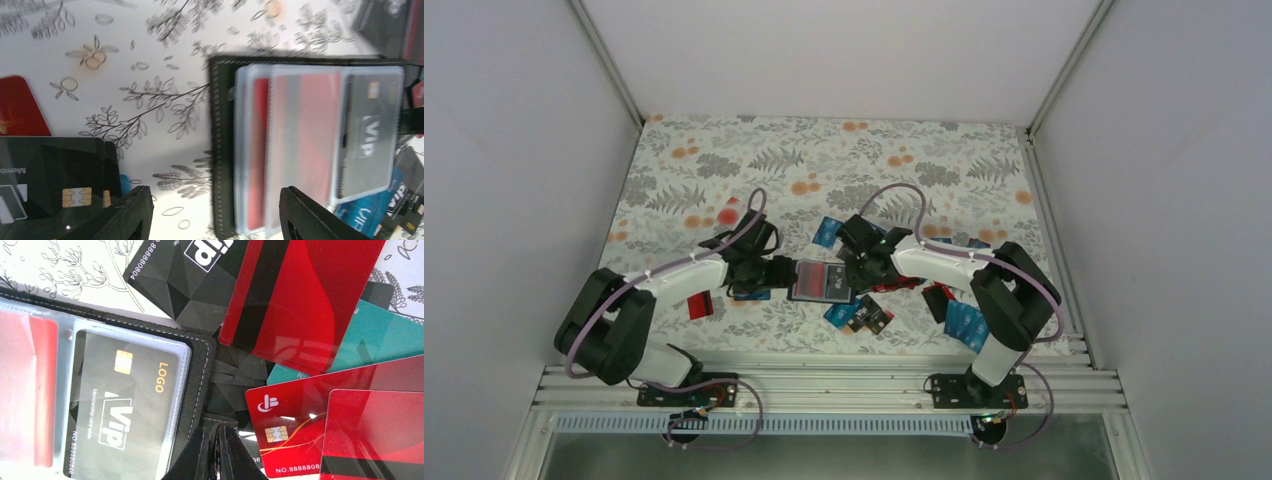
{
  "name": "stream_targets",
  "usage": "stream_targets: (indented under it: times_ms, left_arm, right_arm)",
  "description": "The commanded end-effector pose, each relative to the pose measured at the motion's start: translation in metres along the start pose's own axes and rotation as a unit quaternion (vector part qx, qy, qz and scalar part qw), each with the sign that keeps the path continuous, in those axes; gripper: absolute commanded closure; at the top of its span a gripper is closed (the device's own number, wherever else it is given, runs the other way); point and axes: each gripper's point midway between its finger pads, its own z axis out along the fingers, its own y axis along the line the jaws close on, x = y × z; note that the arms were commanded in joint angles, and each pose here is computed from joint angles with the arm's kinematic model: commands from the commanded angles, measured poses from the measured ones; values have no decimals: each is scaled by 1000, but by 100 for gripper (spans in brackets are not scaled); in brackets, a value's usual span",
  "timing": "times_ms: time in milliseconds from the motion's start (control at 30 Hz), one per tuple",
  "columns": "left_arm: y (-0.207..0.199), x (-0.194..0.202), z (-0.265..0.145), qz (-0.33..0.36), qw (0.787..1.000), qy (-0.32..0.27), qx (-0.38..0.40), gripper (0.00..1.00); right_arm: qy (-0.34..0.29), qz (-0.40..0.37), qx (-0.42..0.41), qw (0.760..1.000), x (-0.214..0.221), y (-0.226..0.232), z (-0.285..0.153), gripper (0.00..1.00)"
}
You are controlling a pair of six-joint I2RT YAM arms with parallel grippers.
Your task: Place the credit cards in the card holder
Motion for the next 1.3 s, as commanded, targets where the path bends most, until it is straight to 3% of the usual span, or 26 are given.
stream_targets:
  times_ms: [0, 233, 333, 633, 833, 1267]
  left_arm:
    - [-17, -22, -29, 45, 997, -46, -42, 37]
    - [-56, -16, -14, 87, 994, -32, -66, 37]
    - [-74, -11, 2, 97, 992, -21, -74, 38]
    - [-112, 4, 40, 143, 981, 6, -132, 38]
    - [-112, 12, 53, 146, 976, 19, -162, 30]
    - [-111, 32, 70, 167, 963, 26, -208, 31]
  right_arm:
    - [-11, 9, -22, 1000, -6, 0, -4, 94]
    - [-16, 23, -55, 998, -6, -5, -14, 66]
    - [-16, 32, -60, 998, -7, -13, -15, 61]
    - [-4, 54, -69, 996, 1, -36, -5, 63]
    - [1, 57, -78, 995, 7, -41, 0, 65]
    - [3, 63, -95, 993, 15, -51, 0, 68]
